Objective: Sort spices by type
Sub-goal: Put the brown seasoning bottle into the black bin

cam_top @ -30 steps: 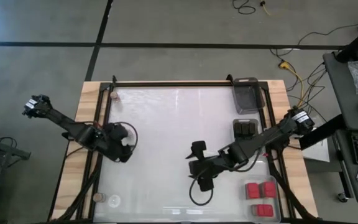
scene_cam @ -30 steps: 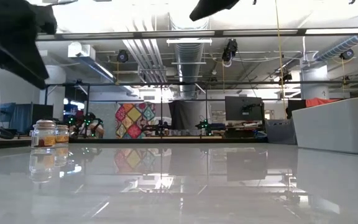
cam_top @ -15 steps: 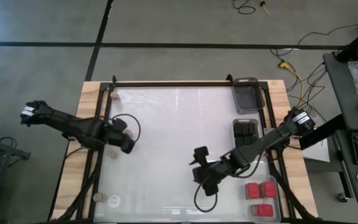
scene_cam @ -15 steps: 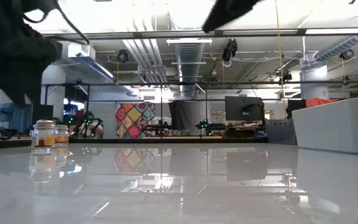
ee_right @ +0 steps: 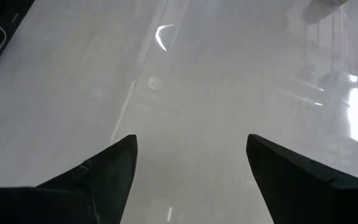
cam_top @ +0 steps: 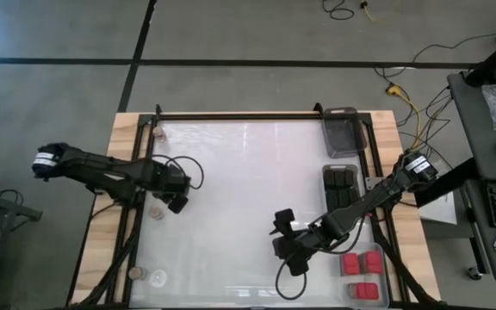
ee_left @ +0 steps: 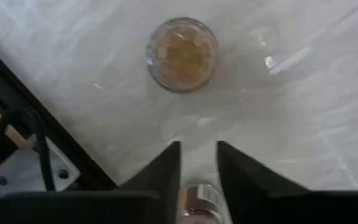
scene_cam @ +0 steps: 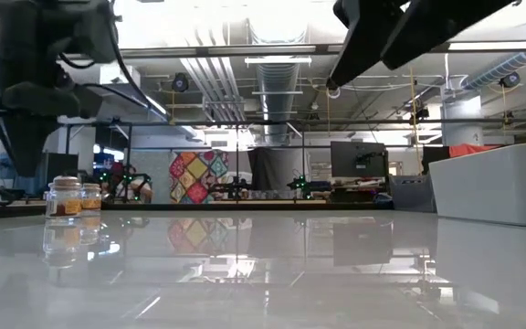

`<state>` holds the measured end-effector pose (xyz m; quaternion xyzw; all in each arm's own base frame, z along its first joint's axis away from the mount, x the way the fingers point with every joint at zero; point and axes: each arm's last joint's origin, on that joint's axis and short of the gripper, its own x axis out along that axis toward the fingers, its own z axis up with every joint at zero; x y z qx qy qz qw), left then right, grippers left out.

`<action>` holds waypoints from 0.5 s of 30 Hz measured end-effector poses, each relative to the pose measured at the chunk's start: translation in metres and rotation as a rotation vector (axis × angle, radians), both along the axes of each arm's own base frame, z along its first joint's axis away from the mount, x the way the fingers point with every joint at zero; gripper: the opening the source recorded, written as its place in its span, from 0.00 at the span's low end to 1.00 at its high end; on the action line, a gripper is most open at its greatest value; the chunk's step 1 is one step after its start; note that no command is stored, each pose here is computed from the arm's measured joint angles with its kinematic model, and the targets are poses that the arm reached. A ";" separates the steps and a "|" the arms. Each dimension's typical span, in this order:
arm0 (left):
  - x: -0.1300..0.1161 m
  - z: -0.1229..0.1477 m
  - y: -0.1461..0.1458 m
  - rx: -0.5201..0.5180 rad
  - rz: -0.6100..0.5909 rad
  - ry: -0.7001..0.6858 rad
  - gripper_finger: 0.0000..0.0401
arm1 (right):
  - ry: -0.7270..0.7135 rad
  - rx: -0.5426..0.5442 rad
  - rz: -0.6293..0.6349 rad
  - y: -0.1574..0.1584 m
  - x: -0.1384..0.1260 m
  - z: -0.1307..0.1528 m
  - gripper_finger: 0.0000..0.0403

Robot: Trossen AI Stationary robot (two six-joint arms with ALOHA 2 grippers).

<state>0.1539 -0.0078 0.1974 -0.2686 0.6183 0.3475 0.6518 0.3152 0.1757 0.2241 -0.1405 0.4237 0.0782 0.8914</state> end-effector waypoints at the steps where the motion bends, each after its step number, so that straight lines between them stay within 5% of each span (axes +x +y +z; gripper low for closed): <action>1: 0.001 -0.001 0.002 0.000 -0.003 0.007 0.14 | -0.008 0.004 0.000 0.000 0.001 0.000 0.72; 4: 0.002 -0.003 0.009 0.035 0.008 0.027 0.02 | -0.035 0.017 0.003 0.001 0.003 0.002 0.71; 15: 0.015 -0.028 0.028 0.095 0.086 0.207 0.00 | -0.036 0.028 -0.009 0.001 0.003 0.002 0.72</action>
